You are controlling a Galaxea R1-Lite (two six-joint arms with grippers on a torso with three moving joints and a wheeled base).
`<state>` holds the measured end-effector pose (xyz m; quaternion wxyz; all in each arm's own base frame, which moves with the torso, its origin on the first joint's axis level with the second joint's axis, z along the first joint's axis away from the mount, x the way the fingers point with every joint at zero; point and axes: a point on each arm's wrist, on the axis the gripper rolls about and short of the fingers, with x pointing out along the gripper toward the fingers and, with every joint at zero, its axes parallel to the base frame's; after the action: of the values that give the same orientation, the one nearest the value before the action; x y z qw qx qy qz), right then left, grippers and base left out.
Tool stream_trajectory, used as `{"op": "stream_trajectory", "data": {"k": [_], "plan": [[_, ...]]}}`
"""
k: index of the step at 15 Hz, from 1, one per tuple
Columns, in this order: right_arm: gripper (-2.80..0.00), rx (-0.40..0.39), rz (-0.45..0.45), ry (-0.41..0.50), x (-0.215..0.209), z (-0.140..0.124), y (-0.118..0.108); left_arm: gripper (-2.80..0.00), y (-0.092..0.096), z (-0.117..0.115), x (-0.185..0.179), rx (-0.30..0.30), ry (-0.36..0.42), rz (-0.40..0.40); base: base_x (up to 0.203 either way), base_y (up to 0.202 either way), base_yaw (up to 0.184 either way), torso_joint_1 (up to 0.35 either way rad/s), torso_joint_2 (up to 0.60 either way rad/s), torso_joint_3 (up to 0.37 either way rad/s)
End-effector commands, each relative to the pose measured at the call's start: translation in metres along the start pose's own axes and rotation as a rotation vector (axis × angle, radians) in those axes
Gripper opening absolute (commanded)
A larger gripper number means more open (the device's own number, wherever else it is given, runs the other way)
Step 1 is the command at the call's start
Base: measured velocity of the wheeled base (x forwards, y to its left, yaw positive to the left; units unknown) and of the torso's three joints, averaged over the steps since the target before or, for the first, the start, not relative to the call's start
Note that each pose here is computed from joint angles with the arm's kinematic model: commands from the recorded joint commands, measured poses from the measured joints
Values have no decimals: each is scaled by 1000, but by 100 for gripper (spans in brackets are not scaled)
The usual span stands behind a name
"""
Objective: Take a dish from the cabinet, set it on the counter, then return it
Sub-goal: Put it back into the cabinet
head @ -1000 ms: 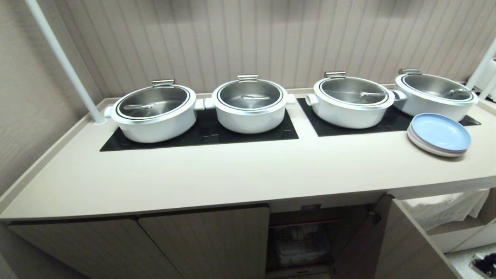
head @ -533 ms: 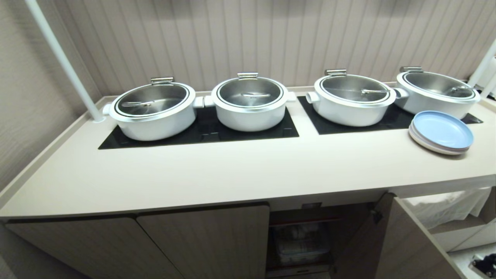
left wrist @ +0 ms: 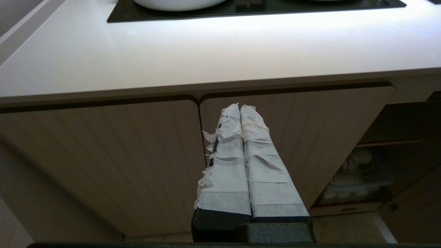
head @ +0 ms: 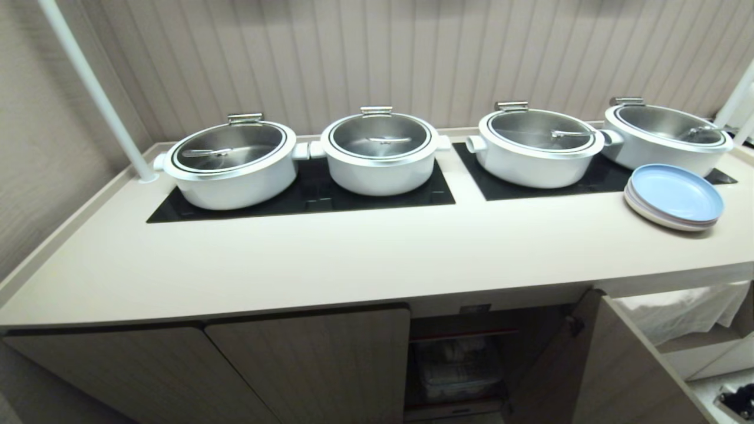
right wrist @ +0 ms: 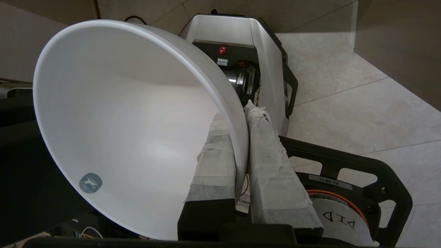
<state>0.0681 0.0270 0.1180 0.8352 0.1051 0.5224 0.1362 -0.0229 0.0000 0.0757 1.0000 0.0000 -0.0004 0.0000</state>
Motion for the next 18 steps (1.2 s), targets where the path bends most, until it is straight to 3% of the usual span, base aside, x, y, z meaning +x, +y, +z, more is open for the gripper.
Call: {"op": "stream_trajectory", "data": {"k": [1, 18], "plan": [[-280, 2, 0, 5, 0, -1, 0, -280, 0, 0, 0, 0, 1, 0, 0, 0, 0, -96, 194, 103], [-280, 4, -7, 6, 0, -1, -1, -280, 0, 0, 0, 0, 0, -1, 0, 0, 0, -126, 274, 145]]}}
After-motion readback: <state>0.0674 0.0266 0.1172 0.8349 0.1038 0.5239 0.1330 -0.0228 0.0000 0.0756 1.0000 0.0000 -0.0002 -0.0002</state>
